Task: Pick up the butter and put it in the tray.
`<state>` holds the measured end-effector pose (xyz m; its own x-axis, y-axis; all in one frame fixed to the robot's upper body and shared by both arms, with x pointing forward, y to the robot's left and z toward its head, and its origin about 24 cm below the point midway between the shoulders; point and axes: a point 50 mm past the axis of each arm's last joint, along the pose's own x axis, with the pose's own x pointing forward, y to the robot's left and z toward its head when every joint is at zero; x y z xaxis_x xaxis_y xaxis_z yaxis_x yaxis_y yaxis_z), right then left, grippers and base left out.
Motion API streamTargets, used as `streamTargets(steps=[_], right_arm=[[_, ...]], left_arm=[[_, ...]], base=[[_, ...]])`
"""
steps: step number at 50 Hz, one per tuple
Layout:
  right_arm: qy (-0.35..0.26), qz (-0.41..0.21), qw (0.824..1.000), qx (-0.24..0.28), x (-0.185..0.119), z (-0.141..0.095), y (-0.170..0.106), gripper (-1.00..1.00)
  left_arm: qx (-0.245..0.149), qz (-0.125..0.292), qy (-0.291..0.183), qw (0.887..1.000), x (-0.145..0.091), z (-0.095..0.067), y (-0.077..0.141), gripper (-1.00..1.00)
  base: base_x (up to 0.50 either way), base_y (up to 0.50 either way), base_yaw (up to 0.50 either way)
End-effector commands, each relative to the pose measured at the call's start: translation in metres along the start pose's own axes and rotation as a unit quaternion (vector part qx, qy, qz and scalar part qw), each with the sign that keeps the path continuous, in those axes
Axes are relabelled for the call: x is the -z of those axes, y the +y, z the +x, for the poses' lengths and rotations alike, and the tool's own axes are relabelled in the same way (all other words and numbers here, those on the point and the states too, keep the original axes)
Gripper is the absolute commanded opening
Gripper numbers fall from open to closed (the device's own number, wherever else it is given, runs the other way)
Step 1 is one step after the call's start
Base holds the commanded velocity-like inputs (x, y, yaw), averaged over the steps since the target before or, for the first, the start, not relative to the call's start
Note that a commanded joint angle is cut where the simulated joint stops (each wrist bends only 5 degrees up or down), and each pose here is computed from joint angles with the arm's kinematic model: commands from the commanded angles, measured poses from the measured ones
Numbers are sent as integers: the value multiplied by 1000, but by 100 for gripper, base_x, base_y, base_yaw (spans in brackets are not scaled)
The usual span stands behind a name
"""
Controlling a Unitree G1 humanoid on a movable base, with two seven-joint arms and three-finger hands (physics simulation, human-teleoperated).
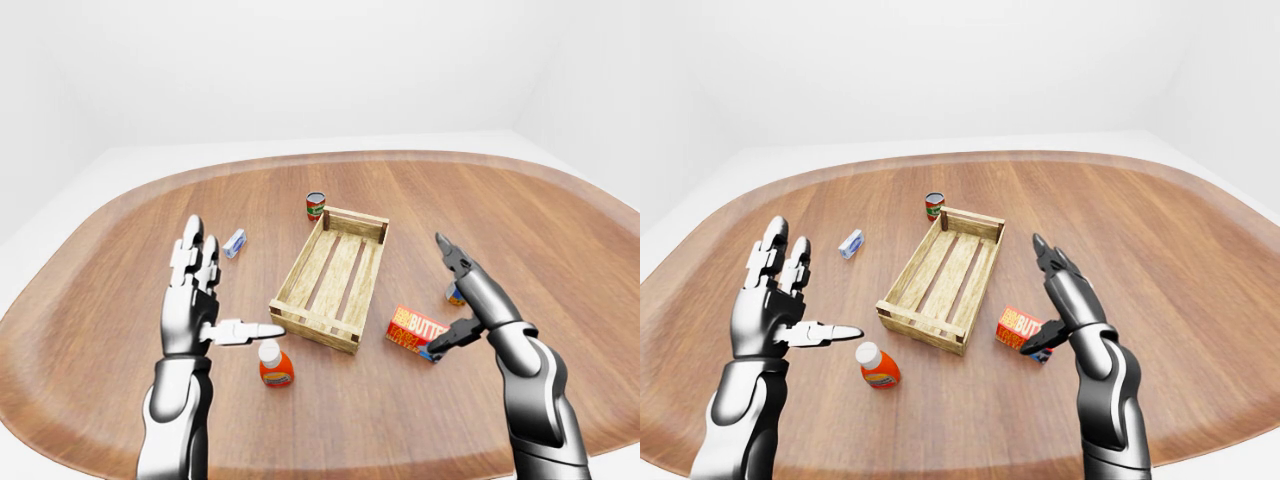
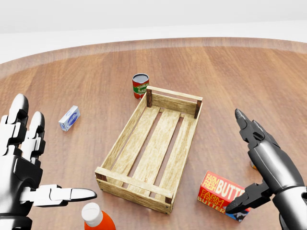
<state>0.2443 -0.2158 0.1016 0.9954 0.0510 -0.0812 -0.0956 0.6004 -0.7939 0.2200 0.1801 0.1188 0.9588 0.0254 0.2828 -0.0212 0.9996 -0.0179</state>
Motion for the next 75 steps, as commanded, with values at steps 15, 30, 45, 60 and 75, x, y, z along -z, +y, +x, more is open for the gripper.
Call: streamTargets(steps=[15,30,45,60,75], right_arm=[[94,86,990,-52,58,21,29,100],[121,86,987,-70,70,21,39,100],[143,60,984,-88,76,32,50,100],[177,49,977,-107,88,41,63,100],[206,50,970,-123,98,44,74,100]], left_arm=[[-6,-2,23,1000,12,5,-2,100],[-6,-1,25,1000,13,5,-2,100],[-8,-2,22,1000,12,6,-1,100],[-10,-1,21,1000,12,8,0,100],[-11,-2,22,1000,13,8,1,100]], base=[[0,0,0],[0,0,0],[0,0,0],[0,0,0],[0,0,0]])
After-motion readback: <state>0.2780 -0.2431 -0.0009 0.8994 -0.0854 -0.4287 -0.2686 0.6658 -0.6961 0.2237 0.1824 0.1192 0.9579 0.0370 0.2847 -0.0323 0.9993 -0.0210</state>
